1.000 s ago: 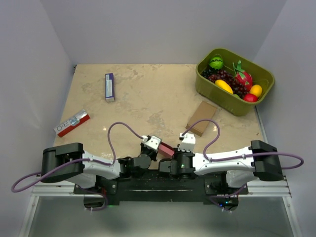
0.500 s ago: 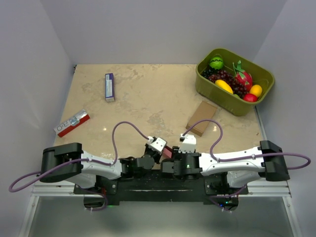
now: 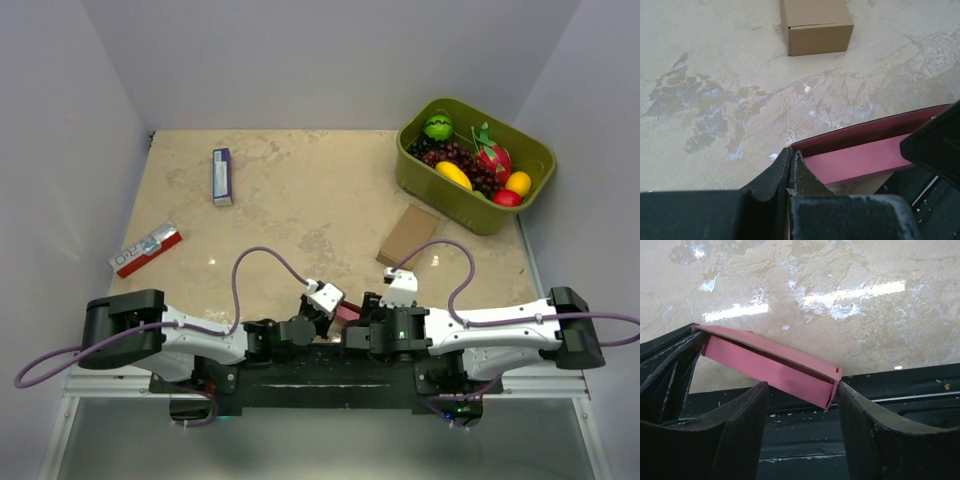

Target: Fold the paper box

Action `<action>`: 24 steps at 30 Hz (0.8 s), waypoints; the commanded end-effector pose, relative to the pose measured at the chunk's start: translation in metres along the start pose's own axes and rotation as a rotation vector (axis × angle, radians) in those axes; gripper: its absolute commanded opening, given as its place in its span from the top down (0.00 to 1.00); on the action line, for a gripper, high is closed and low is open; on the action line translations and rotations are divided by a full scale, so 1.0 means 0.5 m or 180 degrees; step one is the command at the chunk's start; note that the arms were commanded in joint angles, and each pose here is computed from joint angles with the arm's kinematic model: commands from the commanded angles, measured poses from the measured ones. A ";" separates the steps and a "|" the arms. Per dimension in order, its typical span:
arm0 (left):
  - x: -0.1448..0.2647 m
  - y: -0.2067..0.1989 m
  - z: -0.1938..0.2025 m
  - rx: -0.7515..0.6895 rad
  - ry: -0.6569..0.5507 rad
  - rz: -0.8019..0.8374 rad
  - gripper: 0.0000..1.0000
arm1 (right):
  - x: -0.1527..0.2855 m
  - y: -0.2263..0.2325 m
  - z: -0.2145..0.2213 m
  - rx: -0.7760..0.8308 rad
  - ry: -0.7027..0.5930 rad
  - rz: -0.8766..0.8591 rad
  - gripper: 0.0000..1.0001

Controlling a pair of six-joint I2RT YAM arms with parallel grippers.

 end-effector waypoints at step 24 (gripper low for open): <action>0.006 0.135 -0.026 -0.0321 0.0355 -0.0346 1.00 | -0.023 0.127 -0.291 0.0183 -0.0770 -0.0627 0.12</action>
Point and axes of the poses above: each gripper's point midway between its finger pads, its own x axis back along the fingers, its own y axis along the line the jaws close on, z = x × y, the point moved 2 cm from there along x, back along the fingers, and after that the axes turned 7 degrees about x, right-handed, at the moved point
